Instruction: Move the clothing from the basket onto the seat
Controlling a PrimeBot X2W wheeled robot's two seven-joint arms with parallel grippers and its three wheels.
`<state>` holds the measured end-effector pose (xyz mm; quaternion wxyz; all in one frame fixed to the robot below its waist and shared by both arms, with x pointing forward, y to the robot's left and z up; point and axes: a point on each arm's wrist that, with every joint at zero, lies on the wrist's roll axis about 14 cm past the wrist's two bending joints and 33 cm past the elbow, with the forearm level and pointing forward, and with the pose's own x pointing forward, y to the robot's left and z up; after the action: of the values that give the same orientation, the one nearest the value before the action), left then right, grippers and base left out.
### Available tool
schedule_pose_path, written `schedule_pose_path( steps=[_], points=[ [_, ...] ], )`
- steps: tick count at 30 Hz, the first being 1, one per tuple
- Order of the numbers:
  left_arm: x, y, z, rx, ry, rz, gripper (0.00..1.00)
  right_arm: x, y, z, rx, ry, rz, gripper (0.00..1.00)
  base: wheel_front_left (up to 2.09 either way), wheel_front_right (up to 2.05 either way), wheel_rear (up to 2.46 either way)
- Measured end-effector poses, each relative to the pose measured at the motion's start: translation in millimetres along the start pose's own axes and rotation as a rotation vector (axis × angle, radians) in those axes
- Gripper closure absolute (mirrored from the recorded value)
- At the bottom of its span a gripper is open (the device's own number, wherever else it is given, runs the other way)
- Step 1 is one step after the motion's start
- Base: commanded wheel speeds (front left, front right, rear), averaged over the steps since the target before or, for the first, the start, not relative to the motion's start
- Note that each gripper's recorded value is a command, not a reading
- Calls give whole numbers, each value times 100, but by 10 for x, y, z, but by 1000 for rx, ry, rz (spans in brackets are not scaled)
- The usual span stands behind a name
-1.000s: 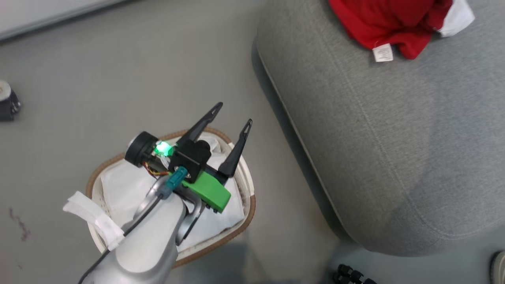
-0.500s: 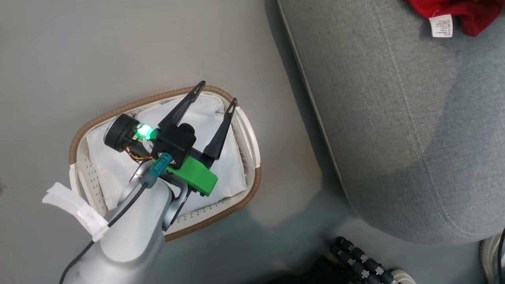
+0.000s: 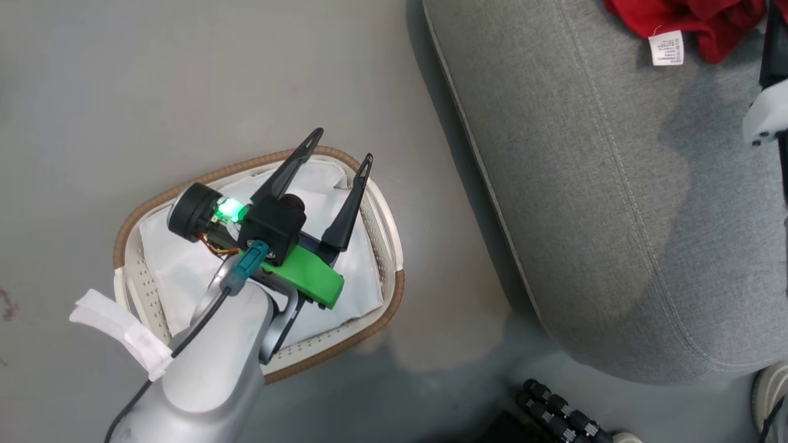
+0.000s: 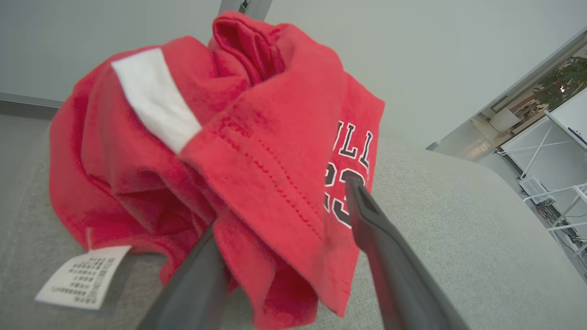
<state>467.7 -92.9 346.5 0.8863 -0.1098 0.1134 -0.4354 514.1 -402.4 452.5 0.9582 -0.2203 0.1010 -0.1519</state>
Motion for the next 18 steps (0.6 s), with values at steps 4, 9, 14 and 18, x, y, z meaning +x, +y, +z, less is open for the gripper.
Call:
schedule_pose_path(
  steps=[4, 9, 14, 18],
  points=[
    [-30, -78, 133, -4, -20, 7, 0, -196, -21, 14, 14, -13, 3, 0, 0, 0, 0],
    [-117, -118, 322, 1, -45, 37, 0, -425, 5, 12, 37, -13, 25, 0, 0, 0, 0],
    [-252, -101, 545, 5, -77, 93, 0, -507, 2, 257, 55, -73, 45, 0, 0, 0, 0],
    [-394, -77, 745, 6, -115, 148, 0, -552, 52, 500, 83, -132, 67, 0, 0, 0, 0]
  ],
)
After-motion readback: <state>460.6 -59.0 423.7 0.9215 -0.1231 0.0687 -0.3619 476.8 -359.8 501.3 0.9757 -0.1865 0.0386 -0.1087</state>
